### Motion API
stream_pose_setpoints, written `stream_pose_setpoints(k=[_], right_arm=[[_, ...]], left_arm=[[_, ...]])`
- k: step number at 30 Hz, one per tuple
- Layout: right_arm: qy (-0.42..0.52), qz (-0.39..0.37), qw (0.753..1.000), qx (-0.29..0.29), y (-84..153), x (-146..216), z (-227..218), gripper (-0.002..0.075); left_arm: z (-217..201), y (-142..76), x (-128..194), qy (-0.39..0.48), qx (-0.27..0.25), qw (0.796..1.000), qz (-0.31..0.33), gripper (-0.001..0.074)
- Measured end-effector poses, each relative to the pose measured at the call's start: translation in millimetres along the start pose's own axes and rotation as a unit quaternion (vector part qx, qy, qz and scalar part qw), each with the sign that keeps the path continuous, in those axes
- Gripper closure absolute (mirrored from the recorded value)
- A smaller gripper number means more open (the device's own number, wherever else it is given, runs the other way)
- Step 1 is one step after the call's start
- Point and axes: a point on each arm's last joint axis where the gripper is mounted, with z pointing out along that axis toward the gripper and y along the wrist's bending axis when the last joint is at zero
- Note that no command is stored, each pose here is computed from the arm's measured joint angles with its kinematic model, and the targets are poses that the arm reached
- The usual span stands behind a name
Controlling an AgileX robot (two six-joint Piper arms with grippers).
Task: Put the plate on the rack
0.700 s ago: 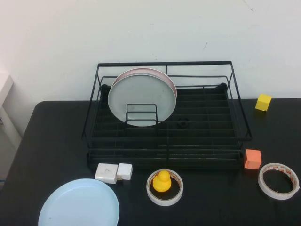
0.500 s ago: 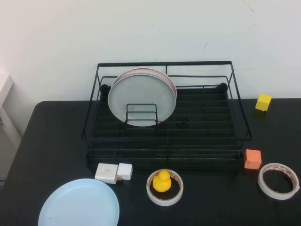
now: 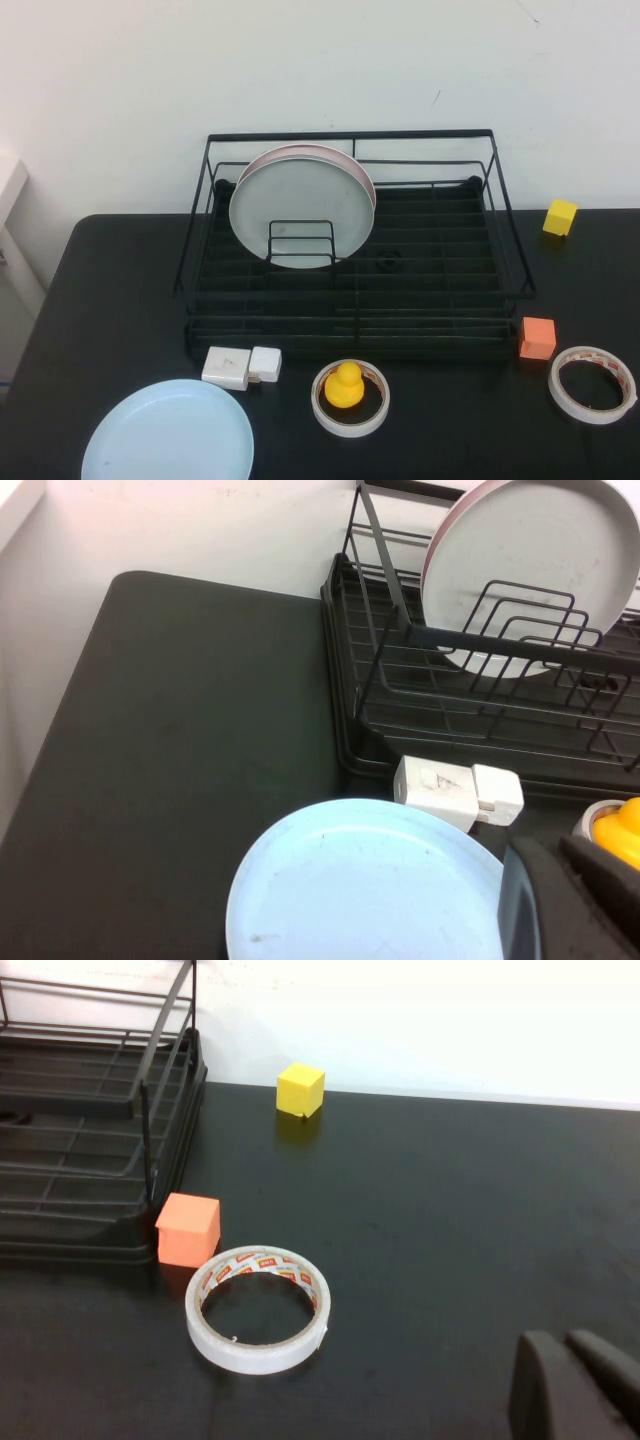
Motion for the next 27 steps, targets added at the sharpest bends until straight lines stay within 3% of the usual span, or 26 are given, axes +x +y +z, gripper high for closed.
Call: stream_pose_setpoints(k=[18,23,27], right_arm=[[-0.003,0.0,1.0,0.0,0,-1,0,0.0728],[-0.05,0.0,0.999,0.002,0,-7,1,0.0728],[-0.162,-0.001,0.987,0.006,-1,-27,-3,0.0728]], left_arm=[[0,-1,-1,-0.005,0.006,1.0,-0.014,0.0736],[-1,-3,-14,-0.079,0.022,0.996,-0.018,0.0736],[-9,-8,-38,-0.217,0.048,0.975,-0.02,0.0736]])
